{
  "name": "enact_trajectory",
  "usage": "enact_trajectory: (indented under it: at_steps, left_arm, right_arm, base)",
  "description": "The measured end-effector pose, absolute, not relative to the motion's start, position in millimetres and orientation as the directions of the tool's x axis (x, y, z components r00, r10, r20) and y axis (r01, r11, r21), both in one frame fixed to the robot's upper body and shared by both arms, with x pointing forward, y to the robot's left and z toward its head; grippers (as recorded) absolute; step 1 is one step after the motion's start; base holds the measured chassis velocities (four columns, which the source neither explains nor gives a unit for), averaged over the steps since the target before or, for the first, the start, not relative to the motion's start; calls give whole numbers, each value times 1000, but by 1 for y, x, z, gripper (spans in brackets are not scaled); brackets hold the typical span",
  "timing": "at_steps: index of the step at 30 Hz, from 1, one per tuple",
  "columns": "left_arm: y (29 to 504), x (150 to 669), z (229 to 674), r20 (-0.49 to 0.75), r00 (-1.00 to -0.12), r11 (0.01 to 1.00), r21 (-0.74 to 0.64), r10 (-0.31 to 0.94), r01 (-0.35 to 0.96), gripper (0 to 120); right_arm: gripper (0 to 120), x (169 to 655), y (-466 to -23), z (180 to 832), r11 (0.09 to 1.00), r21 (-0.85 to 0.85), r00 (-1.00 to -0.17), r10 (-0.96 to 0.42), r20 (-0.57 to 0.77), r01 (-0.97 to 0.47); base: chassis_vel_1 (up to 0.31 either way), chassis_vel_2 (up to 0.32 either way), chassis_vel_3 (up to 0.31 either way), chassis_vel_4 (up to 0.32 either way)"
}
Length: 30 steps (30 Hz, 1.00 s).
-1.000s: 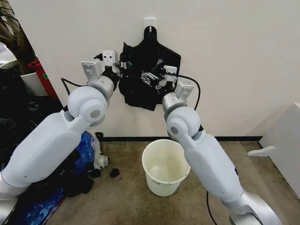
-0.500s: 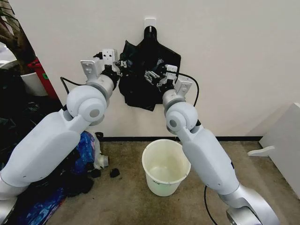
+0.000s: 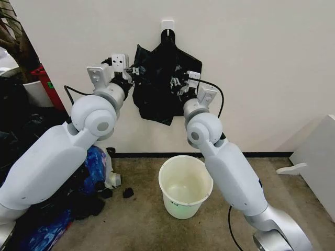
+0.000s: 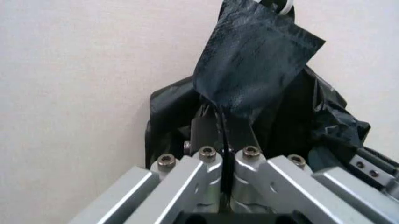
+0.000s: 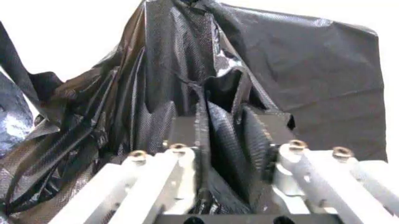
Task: Place the garbage bag over the trash bin.
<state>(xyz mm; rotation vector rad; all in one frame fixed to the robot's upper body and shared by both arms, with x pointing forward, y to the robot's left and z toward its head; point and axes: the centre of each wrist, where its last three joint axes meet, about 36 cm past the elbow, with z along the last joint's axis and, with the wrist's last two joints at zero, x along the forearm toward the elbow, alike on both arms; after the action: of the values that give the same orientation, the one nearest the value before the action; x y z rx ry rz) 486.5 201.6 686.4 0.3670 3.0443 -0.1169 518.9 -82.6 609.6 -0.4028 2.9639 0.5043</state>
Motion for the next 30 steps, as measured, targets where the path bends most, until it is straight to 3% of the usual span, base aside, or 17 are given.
enact_trajectory:
  at_steps: [4, 20, 30]
  left_arm:
    - [203, 486, 680, -65, -971, 969, -73, 232, 236, 0]
    - [219, 443, 625, 52, -974, 973, -83, 220, 216, 0]
    - [228, 408, 619, 43, -971, 971, -67, 234, 231, 0]
  right_arm:
    - [0, 518, -86, 606, 909, 311, -959, -241, -146, -276]
    - [0, 484, -96, 567, 900, 338, -961, -262, -87, -276]
    - [0, 455, -104, 564, 889, 349, -955, -281, -95, -296]
  base:
    - [0, 0, 0, 0]
    - [0, 0, 0, 0]
    - [0, 0, 0, 0]
